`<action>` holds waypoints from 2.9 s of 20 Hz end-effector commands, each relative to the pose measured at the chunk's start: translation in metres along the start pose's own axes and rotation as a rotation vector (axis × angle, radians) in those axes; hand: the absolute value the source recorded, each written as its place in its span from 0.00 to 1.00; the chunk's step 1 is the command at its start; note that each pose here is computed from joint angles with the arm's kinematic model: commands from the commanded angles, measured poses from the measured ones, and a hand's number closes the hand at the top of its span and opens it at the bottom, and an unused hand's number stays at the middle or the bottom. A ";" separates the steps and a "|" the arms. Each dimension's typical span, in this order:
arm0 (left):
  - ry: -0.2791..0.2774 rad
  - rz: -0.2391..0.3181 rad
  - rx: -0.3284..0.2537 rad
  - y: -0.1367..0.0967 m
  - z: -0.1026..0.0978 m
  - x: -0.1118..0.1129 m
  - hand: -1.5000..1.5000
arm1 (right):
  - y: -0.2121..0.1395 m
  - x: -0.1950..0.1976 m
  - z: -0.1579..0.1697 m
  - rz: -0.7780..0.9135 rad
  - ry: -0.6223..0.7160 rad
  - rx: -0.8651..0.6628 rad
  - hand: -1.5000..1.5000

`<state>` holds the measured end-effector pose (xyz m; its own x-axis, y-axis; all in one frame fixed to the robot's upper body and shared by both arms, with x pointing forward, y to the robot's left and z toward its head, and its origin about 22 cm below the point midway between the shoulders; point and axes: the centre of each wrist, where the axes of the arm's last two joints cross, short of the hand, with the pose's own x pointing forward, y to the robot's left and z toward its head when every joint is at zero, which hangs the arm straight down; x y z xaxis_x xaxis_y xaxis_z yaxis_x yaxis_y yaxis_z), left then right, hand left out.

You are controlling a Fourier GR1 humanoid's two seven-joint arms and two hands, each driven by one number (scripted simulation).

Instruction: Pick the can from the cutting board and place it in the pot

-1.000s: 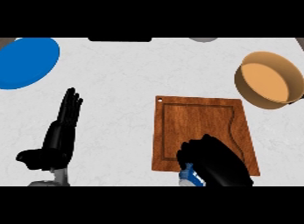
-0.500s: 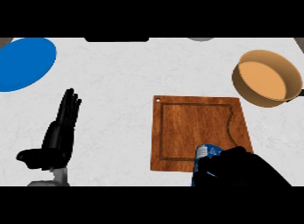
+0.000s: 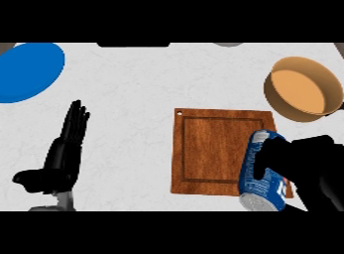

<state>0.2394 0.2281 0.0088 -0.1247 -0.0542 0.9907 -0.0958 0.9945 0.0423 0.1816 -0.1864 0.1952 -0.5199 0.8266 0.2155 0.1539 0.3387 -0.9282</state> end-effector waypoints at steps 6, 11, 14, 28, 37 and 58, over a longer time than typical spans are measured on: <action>-0.003 0.008 -0.006 0.002 0.005 0.006 0.50 | -0.036 -0.054 -0.008 0.038 0.145 -0.092 1.00; 0.004 -0.002 -0.022 0.005 0.017 -0.013 0.50 | -0.050 -0.117 -0.048 0.035 0.203 -0.102 1.00; 0.016 0.004 -0.007 0.000 0.003 -0.013 0.50 | -0.052 -0.142 -0.054 0.056 0.215 -0.116 1.00; -0.018 0.015 -0.030 -0.009 -0.001 0.007 0.50 | -0.008 -0.256 -0.081 0.020 0.291 0.122 1.00; -0.016 0.013 -0.045 0.006 -0.001 -0.008 0.50 | 0.036 -0.295 -0.075 0.051 0.581 0.289 0.00; -0.031 0.012 -0.061 -0.024 -0.008 0.016 0.50 | -0.010 -0.352 -0.024 -0.812 0.497 -0.268 0.00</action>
<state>0.2465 0.2176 0.0130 -0.1445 -0.0425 0.9886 -0.0596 0.9976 0.0342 0.3949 -0.4512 0.1407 -0.1569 0.4342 0.8870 0.0740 0.9008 -0.4279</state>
